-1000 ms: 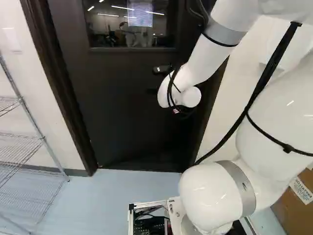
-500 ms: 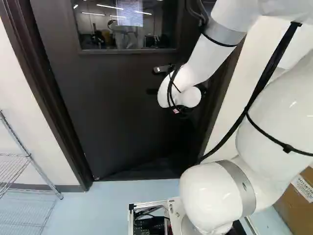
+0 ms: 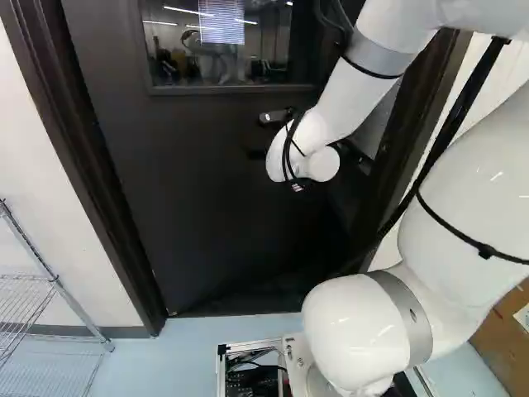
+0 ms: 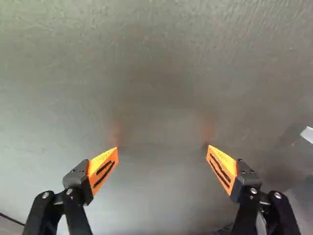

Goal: Open the door and move inside

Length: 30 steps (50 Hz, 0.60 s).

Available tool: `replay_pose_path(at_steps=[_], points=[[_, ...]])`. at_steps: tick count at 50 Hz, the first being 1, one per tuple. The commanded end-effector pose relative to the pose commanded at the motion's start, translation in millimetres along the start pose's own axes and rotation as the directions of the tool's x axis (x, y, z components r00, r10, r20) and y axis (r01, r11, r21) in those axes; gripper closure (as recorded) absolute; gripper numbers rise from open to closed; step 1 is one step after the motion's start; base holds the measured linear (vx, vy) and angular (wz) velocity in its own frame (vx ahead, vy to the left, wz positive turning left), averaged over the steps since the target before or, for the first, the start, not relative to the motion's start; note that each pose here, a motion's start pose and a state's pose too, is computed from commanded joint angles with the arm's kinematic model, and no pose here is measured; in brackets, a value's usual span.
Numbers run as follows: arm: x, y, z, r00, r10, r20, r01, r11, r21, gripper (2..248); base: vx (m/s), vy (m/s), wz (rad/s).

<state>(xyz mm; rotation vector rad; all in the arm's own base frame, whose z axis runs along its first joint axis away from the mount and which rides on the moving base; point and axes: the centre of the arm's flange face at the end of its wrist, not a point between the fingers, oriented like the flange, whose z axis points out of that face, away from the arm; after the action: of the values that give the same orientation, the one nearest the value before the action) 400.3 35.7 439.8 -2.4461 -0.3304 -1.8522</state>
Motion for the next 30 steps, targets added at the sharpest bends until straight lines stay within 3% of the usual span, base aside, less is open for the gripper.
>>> replay_pose_path(at_steps=[30], points=[[0.0,0.0,0.0,1.0,0.0,0.0,0.0,1.0,0.0,3,0.0,-0.001,0.0]])
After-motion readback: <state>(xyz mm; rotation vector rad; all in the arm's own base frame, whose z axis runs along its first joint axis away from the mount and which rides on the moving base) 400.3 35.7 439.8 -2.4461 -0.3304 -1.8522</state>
